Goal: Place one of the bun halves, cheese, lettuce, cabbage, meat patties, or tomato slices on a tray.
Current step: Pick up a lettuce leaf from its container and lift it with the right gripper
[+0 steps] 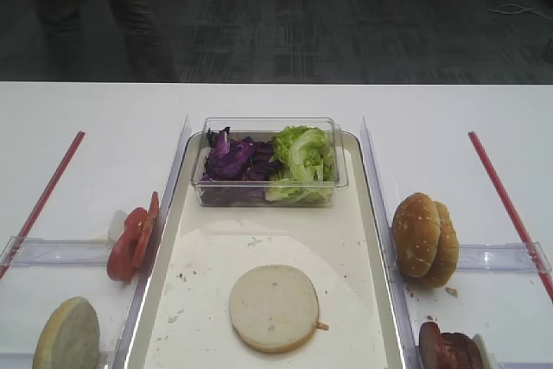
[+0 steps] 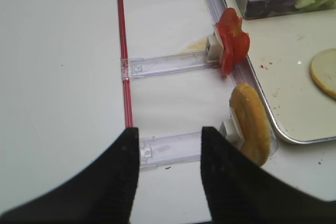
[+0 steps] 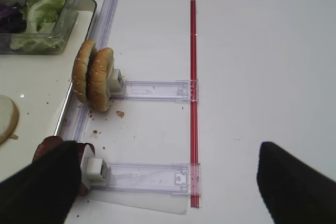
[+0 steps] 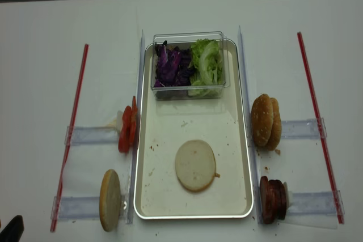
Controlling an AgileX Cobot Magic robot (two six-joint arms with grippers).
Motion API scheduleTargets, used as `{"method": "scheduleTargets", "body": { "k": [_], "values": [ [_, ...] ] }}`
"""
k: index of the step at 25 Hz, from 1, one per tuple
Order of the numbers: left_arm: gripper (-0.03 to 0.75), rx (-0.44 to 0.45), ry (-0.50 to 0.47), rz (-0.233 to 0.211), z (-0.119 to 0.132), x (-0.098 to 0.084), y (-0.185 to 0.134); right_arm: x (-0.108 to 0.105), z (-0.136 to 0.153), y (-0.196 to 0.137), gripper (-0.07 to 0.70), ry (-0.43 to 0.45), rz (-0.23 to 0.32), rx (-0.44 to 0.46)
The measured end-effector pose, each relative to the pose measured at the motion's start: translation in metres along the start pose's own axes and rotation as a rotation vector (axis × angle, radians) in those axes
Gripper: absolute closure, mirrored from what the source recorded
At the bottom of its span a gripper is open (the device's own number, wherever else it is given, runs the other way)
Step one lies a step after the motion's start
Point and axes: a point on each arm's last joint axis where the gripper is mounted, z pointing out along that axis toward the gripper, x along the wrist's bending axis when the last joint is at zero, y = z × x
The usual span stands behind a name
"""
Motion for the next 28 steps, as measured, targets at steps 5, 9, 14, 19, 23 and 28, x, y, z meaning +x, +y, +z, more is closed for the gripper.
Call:
{"method": "scheduleTargets", "body": {
  "k": [5,9,14,19,23,28],
  "values": [
    [0.445,0.0,0.0,0.0,0.0,0.0,0.0,0.0,0.0,0.0,-0.049,0.0,0.0,0.0],
    [0.445,0.0,0.0,0.0,0.0,0.0,0.0,0.0,0.0,0.0,-0.048,0.0,0.0,0.0],
    [0.445,0.0,0.0,0.0,0.0,0.0,0.0,0.0,0.0,0.0,-0.048,-0.004,-0.002,0.0],
    [0.445,0.0,0.0,0.0,0.0,0.0,0.0,-0.001,0.0,0.0,-0.037,-0.007,-0.005,0.001],
    [0.445,0.0,0.0,0.0,0.0,0.0,0.0,-0.001,0.001,0.001,0.003,-0.007,-0.004,0.009],
    [0.445,0.0,0.0,0.0,0.0,0.0,0.0,-0.002,0.007,0.013,0.048,-0.006,0.044,0.084]
  ]
}}
